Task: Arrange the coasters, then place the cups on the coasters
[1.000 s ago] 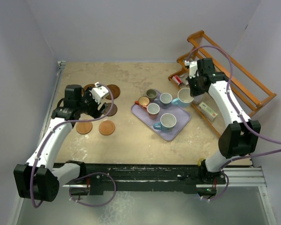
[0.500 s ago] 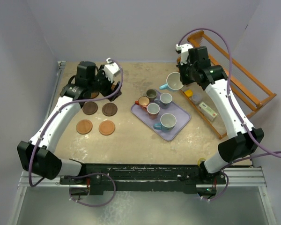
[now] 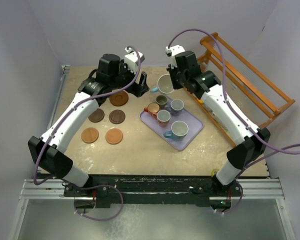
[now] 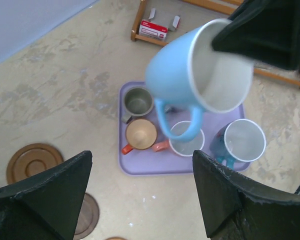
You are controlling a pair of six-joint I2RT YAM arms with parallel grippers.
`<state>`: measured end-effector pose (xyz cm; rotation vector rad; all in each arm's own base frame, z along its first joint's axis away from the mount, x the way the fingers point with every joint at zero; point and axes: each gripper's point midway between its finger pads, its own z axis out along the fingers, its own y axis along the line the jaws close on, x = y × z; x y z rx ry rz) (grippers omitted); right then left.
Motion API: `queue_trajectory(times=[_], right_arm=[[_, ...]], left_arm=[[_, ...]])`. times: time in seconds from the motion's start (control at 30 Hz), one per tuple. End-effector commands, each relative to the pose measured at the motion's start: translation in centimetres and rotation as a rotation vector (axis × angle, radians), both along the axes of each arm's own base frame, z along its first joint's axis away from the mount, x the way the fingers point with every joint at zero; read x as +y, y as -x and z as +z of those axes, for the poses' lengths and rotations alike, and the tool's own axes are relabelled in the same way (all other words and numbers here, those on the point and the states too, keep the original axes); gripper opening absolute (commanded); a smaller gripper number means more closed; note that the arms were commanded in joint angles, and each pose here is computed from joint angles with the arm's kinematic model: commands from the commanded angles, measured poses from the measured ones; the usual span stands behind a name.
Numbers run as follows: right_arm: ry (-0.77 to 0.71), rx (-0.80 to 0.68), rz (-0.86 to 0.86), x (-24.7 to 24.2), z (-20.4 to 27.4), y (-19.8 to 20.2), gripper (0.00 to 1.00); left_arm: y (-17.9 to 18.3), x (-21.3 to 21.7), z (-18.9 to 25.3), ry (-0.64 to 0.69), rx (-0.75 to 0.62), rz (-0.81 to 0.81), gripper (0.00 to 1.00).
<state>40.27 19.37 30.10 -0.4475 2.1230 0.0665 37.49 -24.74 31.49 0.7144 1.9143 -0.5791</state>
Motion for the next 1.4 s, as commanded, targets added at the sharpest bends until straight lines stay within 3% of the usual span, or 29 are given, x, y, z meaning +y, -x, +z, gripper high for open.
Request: queue_trajectory(times=[0.0, 0.23, 0.67, 1.37], right_arm=[[-0.121, -0.181, -0.082, 2.2, 5.4, -2.1, 0.0], [-0.155, -0.224, -0.111, 4.7, 6.9, -1.8, 0.0], [-0.189, -0.268, -0.154, 6.4, 8.3, 0.0, 0.0], [-0.226, -0.256, -0.053, 9.0, 9.1, 1.7, 0.0]], left_arm=[[-0.7, -1.7, 4.2, 0.153, -0.02, 0.075, 0.78], [-1.4, -2.2, 4.8, 0.252, 0.037, 0.17, 0.76], [-4.1, -1.4, 3.3, 0.224, 0.054, 0.3, 0.55], [-4.2, -2.6, 1.9, 0.219, 0.085, 0.247, 0.18]])
